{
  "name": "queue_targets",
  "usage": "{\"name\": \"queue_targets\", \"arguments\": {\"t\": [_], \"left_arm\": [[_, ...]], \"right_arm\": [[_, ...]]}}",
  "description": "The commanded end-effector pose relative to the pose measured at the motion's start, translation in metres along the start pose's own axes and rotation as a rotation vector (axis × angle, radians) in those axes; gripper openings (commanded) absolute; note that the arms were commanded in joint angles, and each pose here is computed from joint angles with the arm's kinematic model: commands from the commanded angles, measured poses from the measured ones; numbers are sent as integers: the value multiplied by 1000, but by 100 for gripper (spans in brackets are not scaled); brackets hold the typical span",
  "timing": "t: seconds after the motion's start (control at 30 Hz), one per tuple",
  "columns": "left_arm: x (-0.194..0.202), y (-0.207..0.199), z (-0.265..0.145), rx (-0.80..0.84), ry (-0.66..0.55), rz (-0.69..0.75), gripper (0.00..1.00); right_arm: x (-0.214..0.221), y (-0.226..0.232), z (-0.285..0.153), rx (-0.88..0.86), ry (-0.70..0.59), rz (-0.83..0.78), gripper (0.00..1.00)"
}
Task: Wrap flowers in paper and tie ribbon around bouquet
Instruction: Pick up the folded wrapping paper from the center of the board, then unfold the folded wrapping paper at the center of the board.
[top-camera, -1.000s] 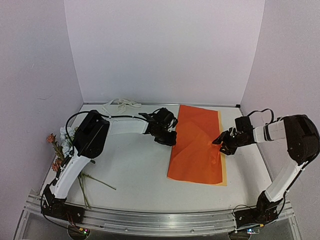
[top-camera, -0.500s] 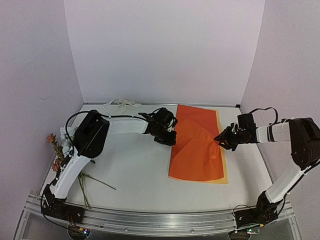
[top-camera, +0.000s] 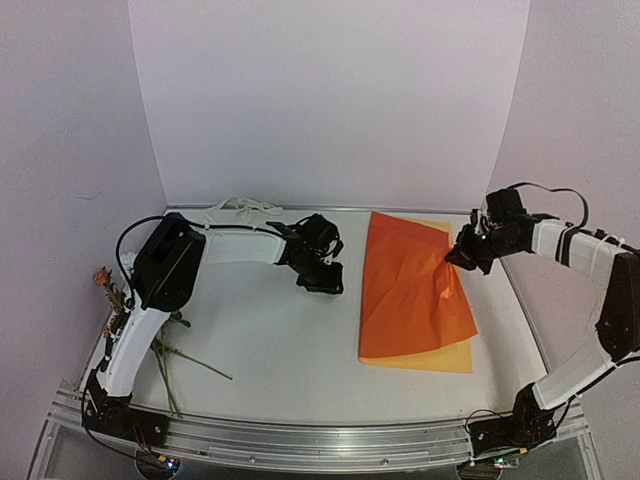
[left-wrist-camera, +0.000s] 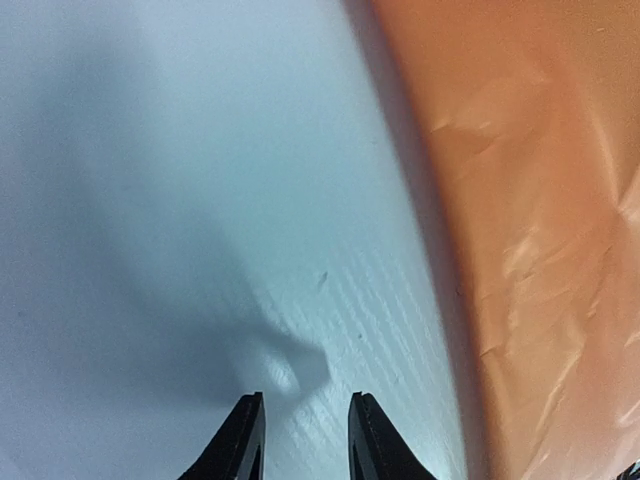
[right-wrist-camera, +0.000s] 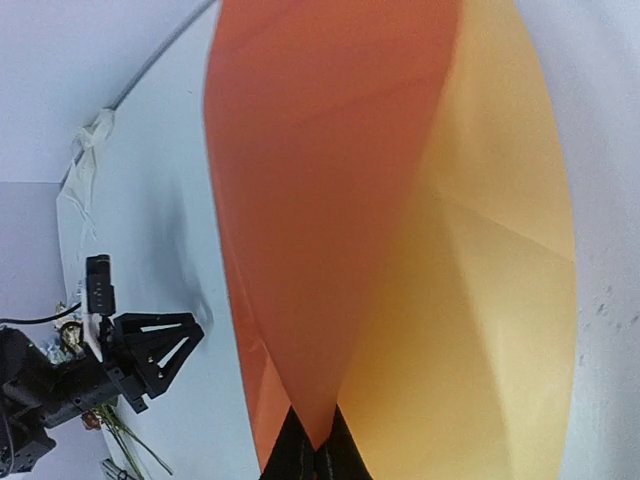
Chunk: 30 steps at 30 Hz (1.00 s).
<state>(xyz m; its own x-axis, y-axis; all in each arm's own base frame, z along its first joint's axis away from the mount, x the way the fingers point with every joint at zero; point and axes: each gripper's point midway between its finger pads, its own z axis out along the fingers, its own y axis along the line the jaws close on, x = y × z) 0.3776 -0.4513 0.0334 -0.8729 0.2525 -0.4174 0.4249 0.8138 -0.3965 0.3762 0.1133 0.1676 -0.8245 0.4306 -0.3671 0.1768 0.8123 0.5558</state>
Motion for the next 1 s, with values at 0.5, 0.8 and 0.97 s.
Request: {"name": "queue_targets", "arguments": {"t": [0.5,0.8,0.97], "left_arm": [[-41,72,-158,153,-250,-390,44],[-26,112,-173,141,-243,-430,46],[-21,118,-172,148,-225,-430,49]], "right_arm": [[90,156,-13,344,275,-636,0],[139,234,47,93,329,-466,5],[158,259,71,-11,337,-421,15]]}}
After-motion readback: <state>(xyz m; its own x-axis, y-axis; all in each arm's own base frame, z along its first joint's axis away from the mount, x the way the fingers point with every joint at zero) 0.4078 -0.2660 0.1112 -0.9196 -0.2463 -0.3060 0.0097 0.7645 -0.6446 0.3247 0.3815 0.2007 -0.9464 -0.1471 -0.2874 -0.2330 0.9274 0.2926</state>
